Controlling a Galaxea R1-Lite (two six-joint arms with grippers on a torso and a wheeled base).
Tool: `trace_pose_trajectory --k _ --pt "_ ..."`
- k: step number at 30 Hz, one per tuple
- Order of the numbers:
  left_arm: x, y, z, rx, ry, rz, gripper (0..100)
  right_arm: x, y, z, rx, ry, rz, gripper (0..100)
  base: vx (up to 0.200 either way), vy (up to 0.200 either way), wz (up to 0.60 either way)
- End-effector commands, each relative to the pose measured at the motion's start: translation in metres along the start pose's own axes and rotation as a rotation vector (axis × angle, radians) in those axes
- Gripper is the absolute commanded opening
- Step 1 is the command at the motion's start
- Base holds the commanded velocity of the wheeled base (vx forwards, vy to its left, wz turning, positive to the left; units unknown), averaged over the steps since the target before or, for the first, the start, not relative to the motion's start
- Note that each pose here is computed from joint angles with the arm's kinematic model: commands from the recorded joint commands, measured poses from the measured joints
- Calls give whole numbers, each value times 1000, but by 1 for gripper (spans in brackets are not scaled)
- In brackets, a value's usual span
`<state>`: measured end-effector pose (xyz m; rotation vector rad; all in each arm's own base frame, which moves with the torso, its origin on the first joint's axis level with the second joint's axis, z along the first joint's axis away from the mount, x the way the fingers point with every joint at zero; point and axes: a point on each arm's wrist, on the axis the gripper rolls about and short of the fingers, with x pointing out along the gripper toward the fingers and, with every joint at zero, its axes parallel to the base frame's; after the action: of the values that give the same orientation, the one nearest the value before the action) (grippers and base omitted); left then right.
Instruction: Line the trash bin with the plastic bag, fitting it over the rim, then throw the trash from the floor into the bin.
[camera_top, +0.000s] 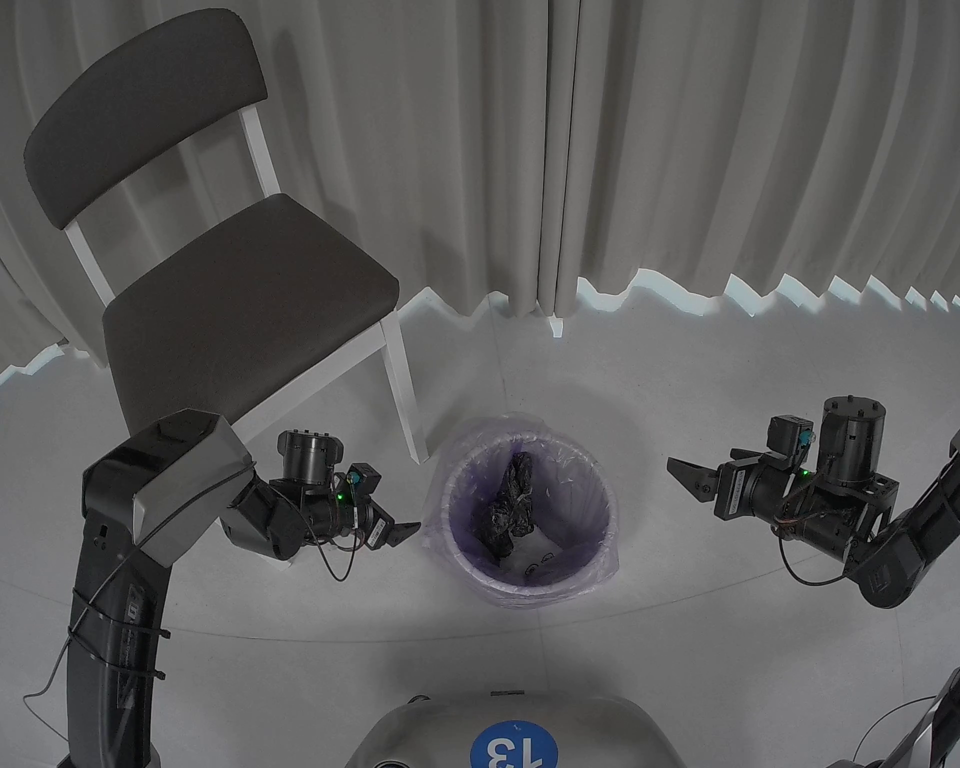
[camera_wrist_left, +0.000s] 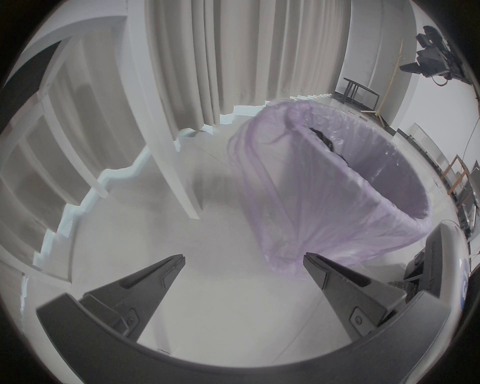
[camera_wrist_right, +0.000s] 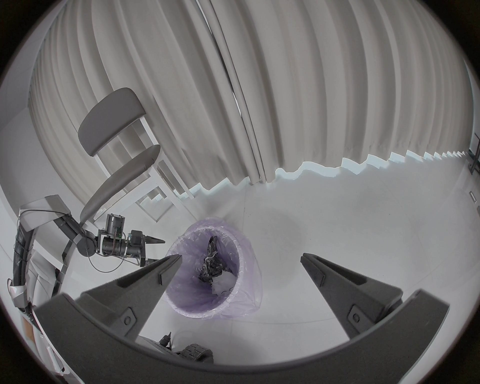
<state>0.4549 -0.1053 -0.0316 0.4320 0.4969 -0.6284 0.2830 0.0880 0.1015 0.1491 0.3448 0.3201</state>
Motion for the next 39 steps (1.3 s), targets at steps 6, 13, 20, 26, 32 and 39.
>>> trace_pose_trajectory --k 6,13,20,26,32,39 --pt "29 -18 9 38 -4 32 100 3 -1 -3 0 14 -1 100 0 0 0" --pt "52 -42 16 67 37 -11 100 3 -1 -4 1 17 -1 100 0 0 0" --pt "62 -45 22 100 128 21 100 4 -2 -6 2 27 11 100 0 0 0" --pt "67 -44 19 92 127 26 100 5 -3 -7 3 33 10 100 0 0 0" --pt "43 -35 22 76 135 31 100 6 -3 -8 3 36 11 100 0 0 0" --pt "-3 -24 30 56 112 51 100 8 -5 -10 6 44 6 100 0 0 0"
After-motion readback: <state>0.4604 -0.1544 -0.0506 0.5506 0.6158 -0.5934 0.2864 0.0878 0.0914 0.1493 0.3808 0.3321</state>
